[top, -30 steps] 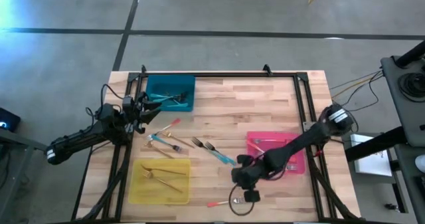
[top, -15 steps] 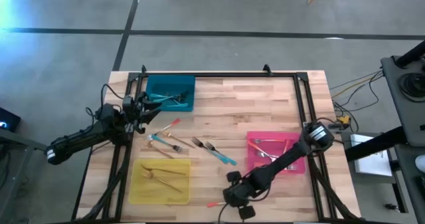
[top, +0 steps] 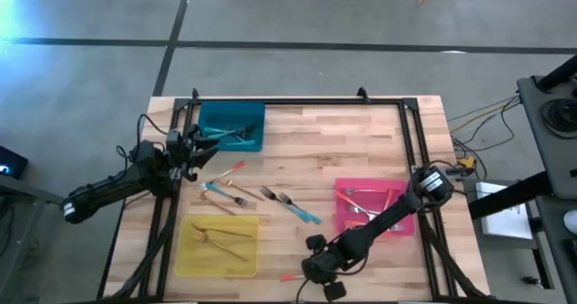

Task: Sort silverware by color (type)
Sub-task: Put the orange fork into the red bin

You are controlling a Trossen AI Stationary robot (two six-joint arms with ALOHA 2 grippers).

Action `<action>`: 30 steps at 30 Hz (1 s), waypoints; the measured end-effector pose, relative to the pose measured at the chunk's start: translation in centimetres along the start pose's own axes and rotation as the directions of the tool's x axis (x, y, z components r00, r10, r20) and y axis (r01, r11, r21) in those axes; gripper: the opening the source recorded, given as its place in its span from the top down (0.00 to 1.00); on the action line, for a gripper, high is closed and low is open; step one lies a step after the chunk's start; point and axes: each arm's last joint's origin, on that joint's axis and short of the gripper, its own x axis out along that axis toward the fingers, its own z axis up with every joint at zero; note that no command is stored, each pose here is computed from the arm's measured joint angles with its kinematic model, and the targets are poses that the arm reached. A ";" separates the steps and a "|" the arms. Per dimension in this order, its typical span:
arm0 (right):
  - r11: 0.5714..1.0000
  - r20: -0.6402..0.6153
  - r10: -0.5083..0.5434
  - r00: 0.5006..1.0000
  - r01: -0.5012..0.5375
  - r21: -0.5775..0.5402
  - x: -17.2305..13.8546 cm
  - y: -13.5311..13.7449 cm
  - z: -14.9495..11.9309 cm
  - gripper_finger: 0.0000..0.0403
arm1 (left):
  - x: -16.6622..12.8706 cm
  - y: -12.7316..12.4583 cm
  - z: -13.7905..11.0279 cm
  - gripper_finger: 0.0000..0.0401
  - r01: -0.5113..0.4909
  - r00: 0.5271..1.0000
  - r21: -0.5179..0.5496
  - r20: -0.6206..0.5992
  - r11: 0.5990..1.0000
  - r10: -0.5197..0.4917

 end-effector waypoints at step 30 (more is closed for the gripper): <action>0.999 0.038 -0.035 0.999 0.035 0.015 1.0 0.3 0.0 0.97 | 0.0 0.0 0.0 0.65 0.000 1.000 0.000 0.000 1.000 0.000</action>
